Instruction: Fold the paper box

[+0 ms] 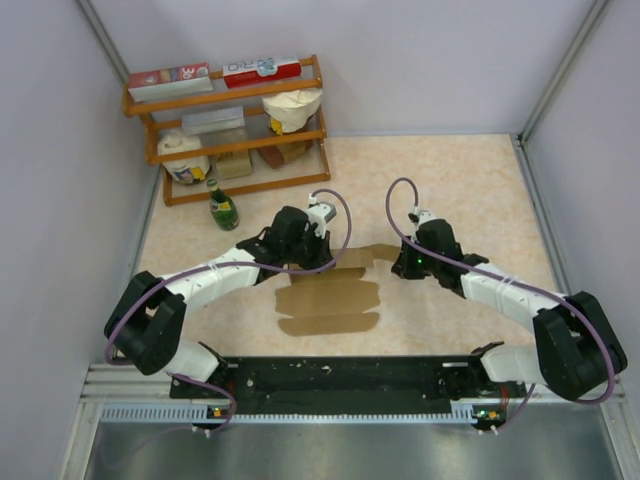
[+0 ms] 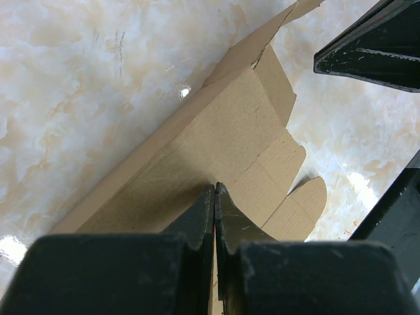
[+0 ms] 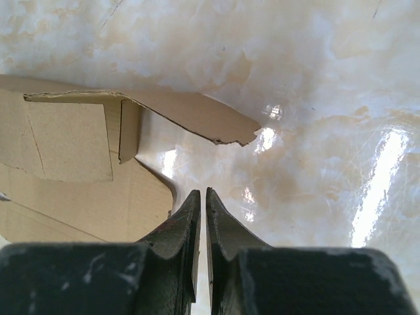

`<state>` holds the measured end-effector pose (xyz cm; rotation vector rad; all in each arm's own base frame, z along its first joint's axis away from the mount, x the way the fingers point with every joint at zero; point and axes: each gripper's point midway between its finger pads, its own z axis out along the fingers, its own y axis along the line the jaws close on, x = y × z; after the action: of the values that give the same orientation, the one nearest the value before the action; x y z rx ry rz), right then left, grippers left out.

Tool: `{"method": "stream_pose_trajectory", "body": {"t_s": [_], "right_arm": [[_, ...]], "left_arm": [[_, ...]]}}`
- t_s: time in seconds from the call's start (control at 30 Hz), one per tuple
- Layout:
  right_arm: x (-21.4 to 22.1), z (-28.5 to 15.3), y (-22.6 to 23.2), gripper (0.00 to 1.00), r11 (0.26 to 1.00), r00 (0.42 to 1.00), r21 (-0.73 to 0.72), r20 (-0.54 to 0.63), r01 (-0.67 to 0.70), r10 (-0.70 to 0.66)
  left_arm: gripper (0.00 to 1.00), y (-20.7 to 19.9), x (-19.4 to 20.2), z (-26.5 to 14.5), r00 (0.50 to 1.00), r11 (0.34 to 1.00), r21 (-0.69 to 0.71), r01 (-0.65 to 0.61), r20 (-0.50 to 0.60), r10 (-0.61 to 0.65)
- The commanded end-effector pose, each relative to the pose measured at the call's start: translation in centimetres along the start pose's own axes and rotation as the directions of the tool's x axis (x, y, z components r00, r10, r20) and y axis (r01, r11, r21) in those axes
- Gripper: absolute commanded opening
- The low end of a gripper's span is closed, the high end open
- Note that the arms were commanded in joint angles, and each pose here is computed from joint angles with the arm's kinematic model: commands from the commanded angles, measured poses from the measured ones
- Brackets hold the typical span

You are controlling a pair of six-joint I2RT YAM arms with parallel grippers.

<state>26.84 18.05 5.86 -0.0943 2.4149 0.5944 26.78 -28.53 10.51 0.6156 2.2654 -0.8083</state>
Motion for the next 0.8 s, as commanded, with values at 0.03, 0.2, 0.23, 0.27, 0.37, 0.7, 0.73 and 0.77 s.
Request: {"method": "stream_pose_trajectory", "body": {"t_s": [0.03, 0.2, 0.23, 0.27, 0.37, 0.7, 0.73, 0.77], "right_arm": [[-1.50, -0.82, 0.81, 0.07, 0.999, 0.998, -0.017, 0.053, 0.044, -0.043], [-1.55, -0.94, 0.84, 0.07, 0.998, 0.997, -0.019, 0.056, 0.056, -0.054], [-1.62, -0.97, 0.87, 0.07, 0.998, 0.997, -0.020, 0.059, 0.056, -0.055], [-1.62, -0.97, 0.87, 0.07, 0.998, 0.997, -0.020, 0.059, 0.056, -0.055], [-1.63, -0.97, 0.84, 0.07, 0.998, 0.997, -0.018, 0.059, 0.057, -0.056], [-1.94, -0.96, 1.13, 0.07, 0.998, 0.996, -0.027, 0.065, 0.060, -0.058], [-1.99, -0.94, 1.20, 0.07, 0.998, 0.996, -0.029, 0.066, 0.059, -0.057], [-2.01, -0.93, 1.17, 0.07, 0.998, 0.996, -0.029, 0.065, 0.059, -0.057]], "left_arm": [[0.00, -0.48, -1.73, -0.70, 0.999, 1.000, -0.002, -0.025, 0.047, 0.025], [0.00, -0.60, -1.91, -0.66, 0.998, 1.000, 0.003, -0.026, 0.049, 0.026], [0.00, -0.51, -1.86, -0.63, 0.999, 1.000, 0.001, -0.025, 0.048, 0.025], [0.00, -0.58, -1.79, -0.62, 0.999, 1.000, 0.004, -0.026, 0.045, 0.025], [0.00, -0.61, -1.78, -0.62, 0.999, 1.000, 0.005, -0.026, 0.045, 0.025], [0.00, -0.52, -1.83, -0.71, 0.999, 1.000, 0.001, -0.028, 0.046, 0.028], [0.00, -0.50, -1.79, -0.67, 0.999, 1.000, 0.001, -0.026, 0.045, 0.026], [0.00, -0.54, -1.81, -0.67, 0.999, 1.000, 0.002, -0.026, 0.046, 0.026]]}}
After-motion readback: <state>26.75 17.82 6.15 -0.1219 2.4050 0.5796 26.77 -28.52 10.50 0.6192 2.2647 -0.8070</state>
